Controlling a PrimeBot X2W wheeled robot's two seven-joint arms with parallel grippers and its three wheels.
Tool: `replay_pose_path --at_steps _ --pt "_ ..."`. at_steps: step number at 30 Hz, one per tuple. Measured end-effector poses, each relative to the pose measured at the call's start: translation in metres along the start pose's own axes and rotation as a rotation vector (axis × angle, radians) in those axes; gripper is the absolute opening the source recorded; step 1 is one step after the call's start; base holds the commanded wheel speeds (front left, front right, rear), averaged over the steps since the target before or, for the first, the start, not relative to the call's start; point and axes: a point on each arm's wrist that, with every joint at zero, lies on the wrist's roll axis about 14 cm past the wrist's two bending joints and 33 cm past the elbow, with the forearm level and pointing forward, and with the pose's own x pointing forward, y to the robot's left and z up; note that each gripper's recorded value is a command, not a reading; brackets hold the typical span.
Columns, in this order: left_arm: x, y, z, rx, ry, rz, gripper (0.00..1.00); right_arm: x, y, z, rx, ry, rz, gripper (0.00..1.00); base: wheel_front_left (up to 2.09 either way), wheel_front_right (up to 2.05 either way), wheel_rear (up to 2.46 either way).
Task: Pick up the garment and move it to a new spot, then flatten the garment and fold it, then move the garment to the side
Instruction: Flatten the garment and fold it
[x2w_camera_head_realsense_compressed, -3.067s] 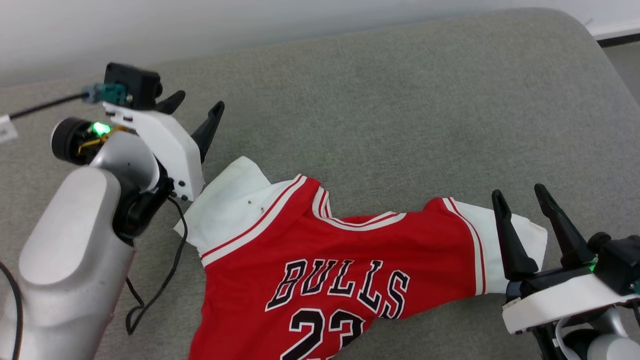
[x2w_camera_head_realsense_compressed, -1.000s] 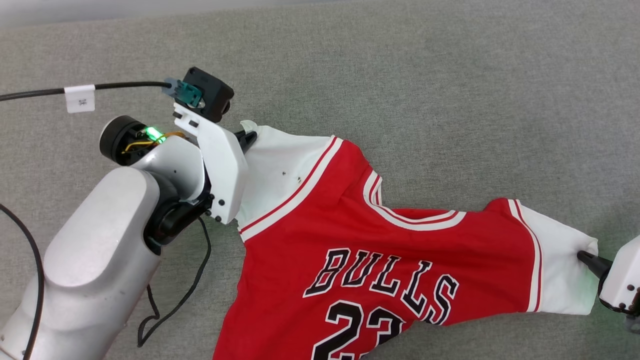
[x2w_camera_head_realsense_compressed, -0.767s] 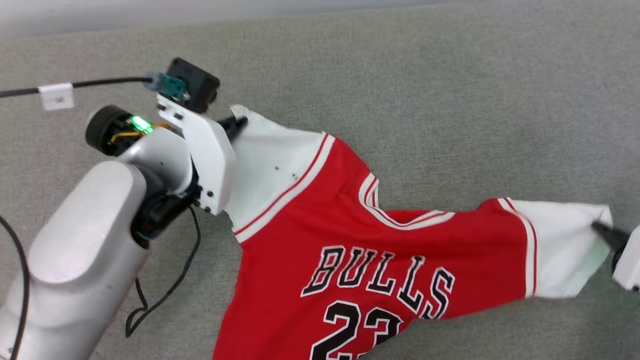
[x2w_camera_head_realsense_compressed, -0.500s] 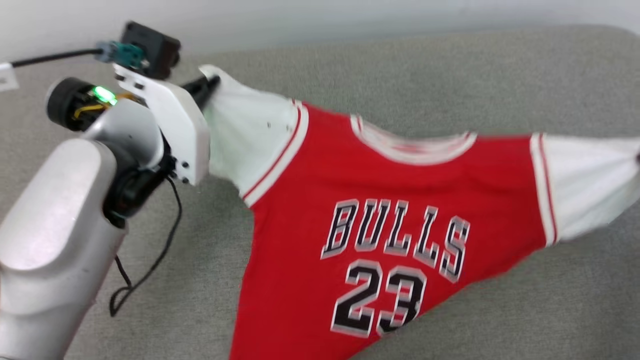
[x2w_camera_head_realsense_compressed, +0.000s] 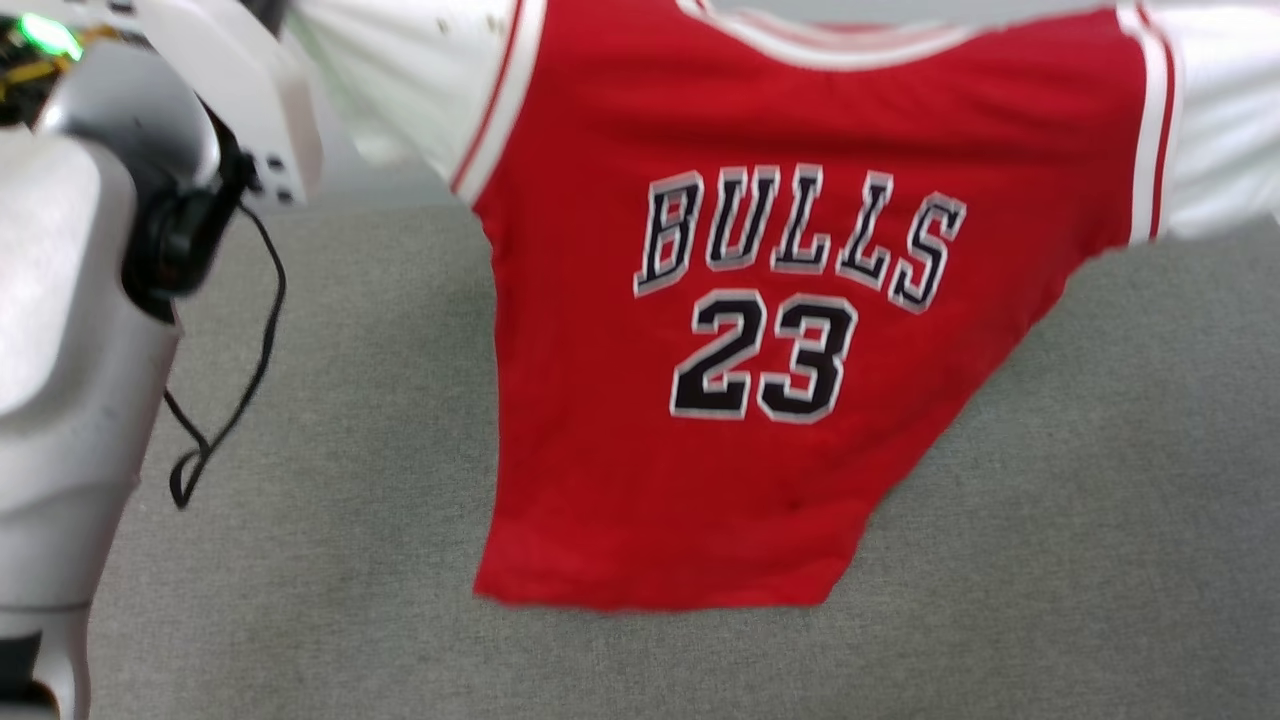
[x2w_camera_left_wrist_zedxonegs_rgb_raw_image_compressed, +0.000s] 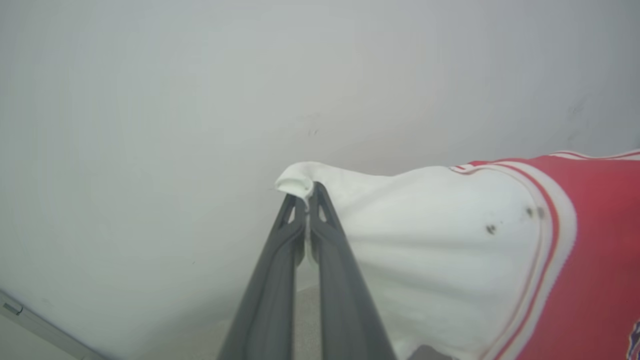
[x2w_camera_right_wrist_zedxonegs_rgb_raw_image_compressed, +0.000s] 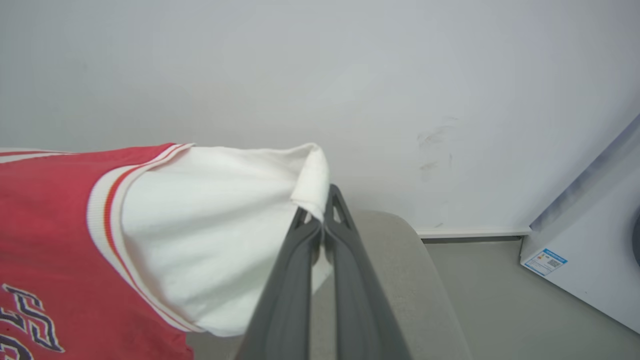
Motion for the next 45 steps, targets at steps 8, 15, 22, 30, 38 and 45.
replay_pose_path --at_steps 8,15,22,30,38,45 --pt "0.037 0.03 0.042 -0.011 -0.159 0.1 0.0 0.039 0.012 0.067 -0.012 -0.181 0.012 0.0 0.0 0.0 0.0" --pt "0.078 0.051 0.07 -0.028 -0.323 0.164 0.0 0.078 0.019 0.115 -0.017 -0.365 0.005 0.0 0.0 0.0 0.0" --pt "0.123 0.064 0.074 -0.038 -0.418 0.188 0.0 0.124 0.031 0.129 -0.018 -0.482 0.024 0.0 0.0 0.0 0.0" --pt "0.181 0.067 0.027 -0.043 -0.446 0.188 0.0 0.192 0.056 0.087 -0.038 -0.498 0.08 0.0 0.0 0.0 0.0" --pt "0.217 0.055 -0.051 -0.124 -0.385 0.182 0.0 0.24 0.091 0.015 -0.042 -0.39 0.156 0.0 0.0 0.0 0.0" --pt "0.213 0.052 -0.103 -0.194 -0.299 0.199 0.0 0.248 0.111 -0.016 -0.027 -0.316 0.215 0.0 0.0 0.0 0.0"
